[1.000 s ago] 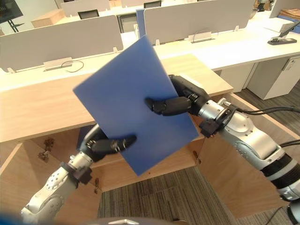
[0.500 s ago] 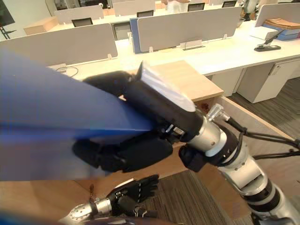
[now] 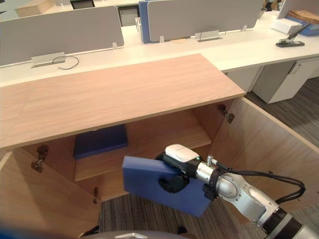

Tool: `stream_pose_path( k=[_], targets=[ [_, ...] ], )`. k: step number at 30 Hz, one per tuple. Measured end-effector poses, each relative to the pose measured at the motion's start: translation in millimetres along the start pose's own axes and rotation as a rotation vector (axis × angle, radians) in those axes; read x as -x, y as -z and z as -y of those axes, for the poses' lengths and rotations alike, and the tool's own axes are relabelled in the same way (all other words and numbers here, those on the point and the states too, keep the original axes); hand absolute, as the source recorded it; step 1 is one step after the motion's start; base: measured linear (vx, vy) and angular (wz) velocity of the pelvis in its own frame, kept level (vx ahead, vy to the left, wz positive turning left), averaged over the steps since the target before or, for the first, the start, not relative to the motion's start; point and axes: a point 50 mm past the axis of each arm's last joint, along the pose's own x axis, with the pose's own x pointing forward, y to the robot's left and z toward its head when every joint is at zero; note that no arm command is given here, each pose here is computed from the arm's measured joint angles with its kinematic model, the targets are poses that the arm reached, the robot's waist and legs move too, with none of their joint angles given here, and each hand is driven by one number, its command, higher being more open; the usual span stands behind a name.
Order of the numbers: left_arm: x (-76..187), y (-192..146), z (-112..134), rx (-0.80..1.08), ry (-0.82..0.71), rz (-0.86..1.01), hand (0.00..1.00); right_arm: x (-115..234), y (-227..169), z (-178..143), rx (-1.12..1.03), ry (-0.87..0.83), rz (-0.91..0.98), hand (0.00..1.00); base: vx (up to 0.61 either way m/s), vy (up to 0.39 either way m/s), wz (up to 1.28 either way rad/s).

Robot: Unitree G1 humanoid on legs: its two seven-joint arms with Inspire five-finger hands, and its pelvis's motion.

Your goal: Walk over to the cabinet, pick up the folder, carry it to the office cabinet, place the folder inside the office cabinet, then close the office cabinet door

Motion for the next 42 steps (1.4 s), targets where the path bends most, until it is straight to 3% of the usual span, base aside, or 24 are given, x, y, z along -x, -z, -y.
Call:
stream_pose_path(
  k=[8,12,14,16,19,22,28,32,37,42],
  targets=[
    [-4.0,-13.2,23.8,-0.007,0.016,0.038,1.0,-22.4,47.4,-8.7,-0.293,0.205,-0.25,0.0,-0.02,0.002,0.48],
    [-4.6,-28.3,30.4,-0.106,0.002,0.098,1.0,-26.7,63.6,-1.8,-0.547,0.44,-0.314,0.0,0.04,0.004,0.23],
    [-5.1,-43.7,35.6,-0.151,0.001,0.154,1.0,-25.4,76.2,9.9,-0.815,0.684,-0.325,0.0,0.02,0.004,0.06],
    [-6.1,-73.5,39.6,-0.137,-0.012,0.244,1.0,-25.7,84.9,34.9,-1.128,0.969,-0.245,0.0,-0.09,-0.019,0.07],
    [-3.3,-104.7,48.7,-0.055,-0.02,0.345,1.0,-19.4,88.8,56.3,-1.562,1.26,-0.036,0.0,-0.14,-0.009,0.0],
    [0.5,-117.9,49.8,0.049,-0.04,0.398,1.0,-24.1,65.9,70.6,-1.81,1.323,0.252,0.0,-0.15,-0.031,-0.14],
    [5.7,-129.8,50.1,0.156,-0.061,0.451,1.0,-22.4,32.9,100.2,-1.797,1.268,0.498,0.0,-0.12,0.009,-0.14],
    [9.7,-139.8,48.6,0.193,-0.058,0.495,1.0,-13.7,22.9,140.4,-1.685,1.289,0.614,0.0,-0.04,0.061,0.01],
    [10.6,-144.9,49.9,0.233,-0.044,0.507,1.0,-13.4,24.5,174.4,-1.606,1.294,0.621,0.0,-0.01,0.07,0.12],
    [10.4,-144.8,52.5,0.297,-0.04,0.495,1.0,-21.7,24.4,229.7,-1.606,1.298,0.593,0.0,-0.02,0.065,0.14]
  ],
)
